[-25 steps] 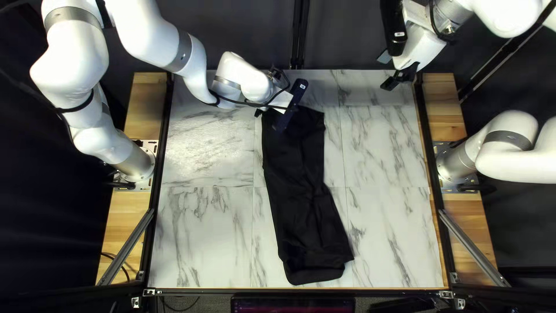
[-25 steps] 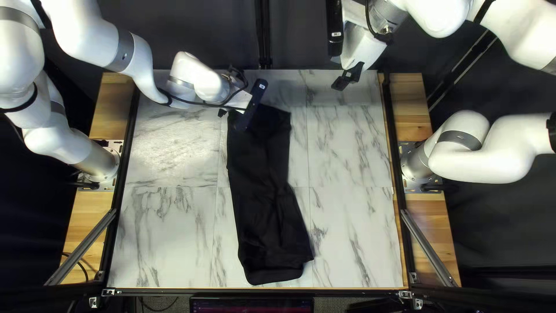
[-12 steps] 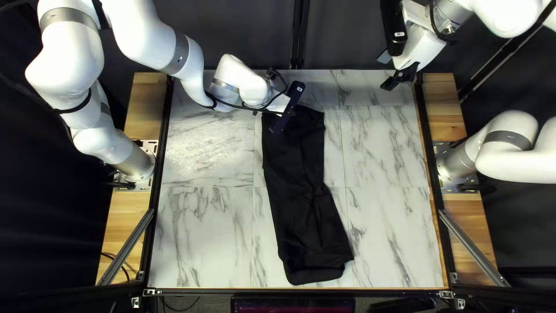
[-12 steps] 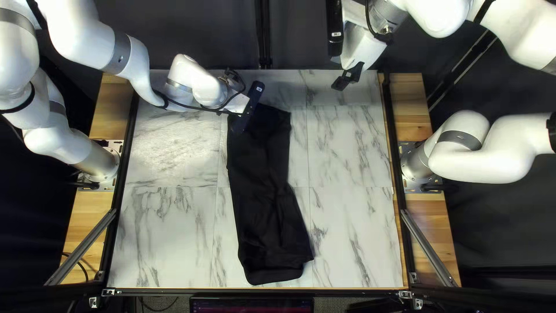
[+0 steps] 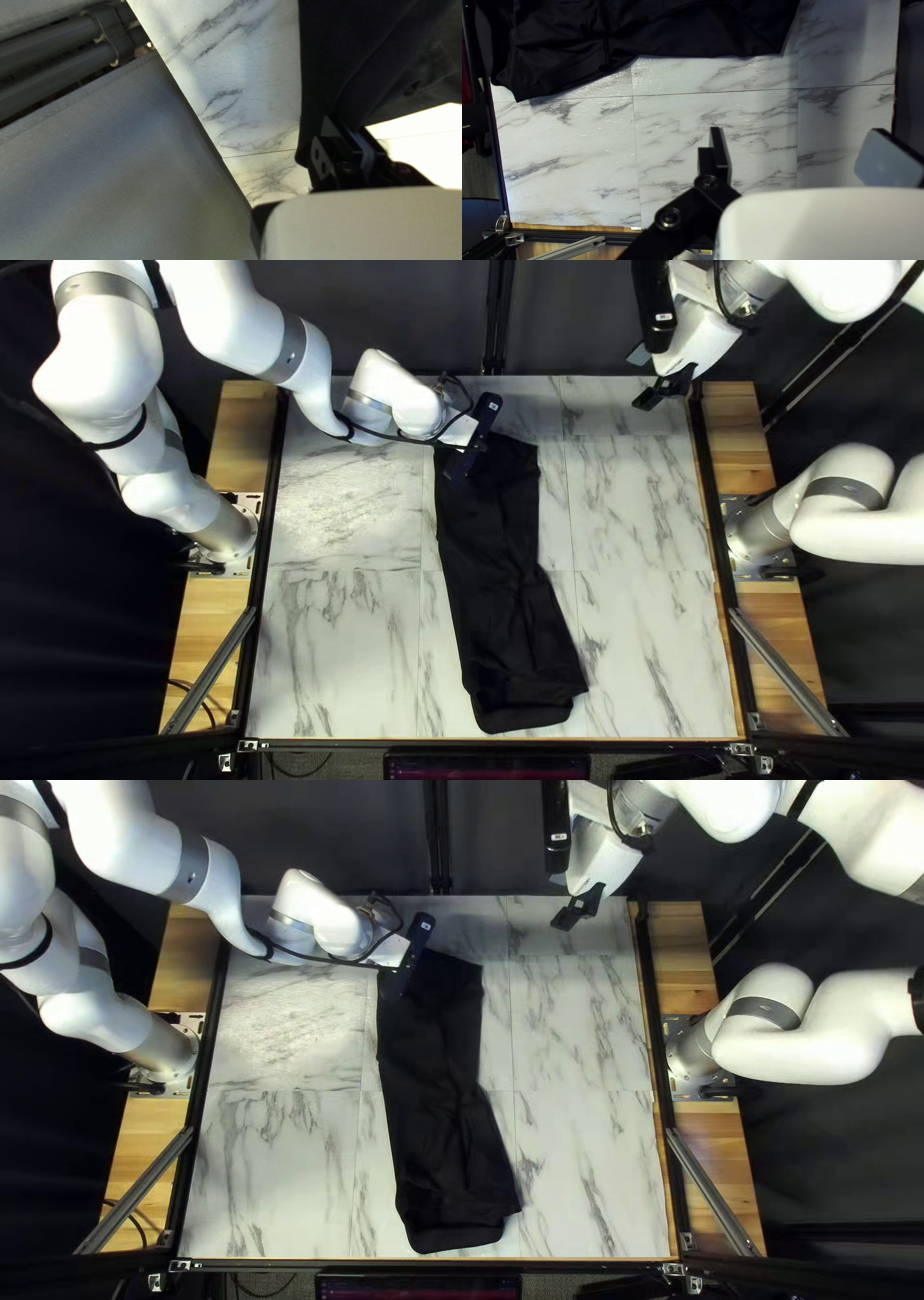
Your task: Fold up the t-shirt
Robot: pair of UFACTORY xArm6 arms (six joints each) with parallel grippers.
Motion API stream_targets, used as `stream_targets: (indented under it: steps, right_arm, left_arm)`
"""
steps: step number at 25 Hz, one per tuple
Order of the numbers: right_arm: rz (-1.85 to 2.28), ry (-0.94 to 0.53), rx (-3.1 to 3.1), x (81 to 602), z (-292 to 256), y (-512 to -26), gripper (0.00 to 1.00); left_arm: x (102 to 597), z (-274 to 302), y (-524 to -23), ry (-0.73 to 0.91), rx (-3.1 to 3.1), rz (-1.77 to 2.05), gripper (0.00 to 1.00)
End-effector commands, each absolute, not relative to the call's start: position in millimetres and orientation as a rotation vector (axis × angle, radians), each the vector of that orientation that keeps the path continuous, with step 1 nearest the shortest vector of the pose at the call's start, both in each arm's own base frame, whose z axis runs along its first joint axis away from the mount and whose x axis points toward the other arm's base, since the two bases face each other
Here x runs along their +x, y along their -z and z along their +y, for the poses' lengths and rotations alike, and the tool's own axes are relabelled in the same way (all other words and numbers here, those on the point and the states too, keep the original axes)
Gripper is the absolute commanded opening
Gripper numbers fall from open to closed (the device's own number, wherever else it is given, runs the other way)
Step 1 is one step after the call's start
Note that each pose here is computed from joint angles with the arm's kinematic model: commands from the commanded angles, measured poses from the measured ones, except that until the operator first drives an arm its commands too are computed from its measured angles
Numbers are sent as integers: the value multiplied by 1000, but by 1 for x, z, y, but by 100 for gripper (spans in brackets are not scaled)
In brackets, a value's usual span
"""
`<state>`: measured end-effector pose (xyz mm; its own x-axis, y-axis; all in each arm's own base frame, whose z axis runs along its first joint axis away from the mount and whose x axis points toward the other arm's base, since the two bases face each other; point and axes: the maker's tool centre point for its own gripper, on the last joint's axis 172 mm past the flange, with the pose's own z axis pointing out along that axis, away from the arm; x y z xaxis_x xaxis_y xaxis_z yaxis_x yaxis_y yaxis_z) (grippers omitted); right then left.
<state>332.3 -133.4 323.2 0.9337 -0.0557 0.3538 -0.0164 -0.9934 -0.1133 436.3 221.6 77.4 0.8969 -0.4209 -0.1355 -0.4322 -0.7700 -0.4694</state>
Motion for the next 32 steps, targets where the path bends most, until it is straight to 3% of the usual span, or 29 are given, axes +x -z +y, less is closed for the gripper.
stream_targets:
  steps: [1,32]
  right_arm:
    - [56,550,-2982,332,-133,-323,100]
    - [56,550,-2982,332,-133,-323,100]
  left_arm:
    - [450,208,-94,-18,-2544,634,2]
    - [503,88,-132,80,-2685,598,0]
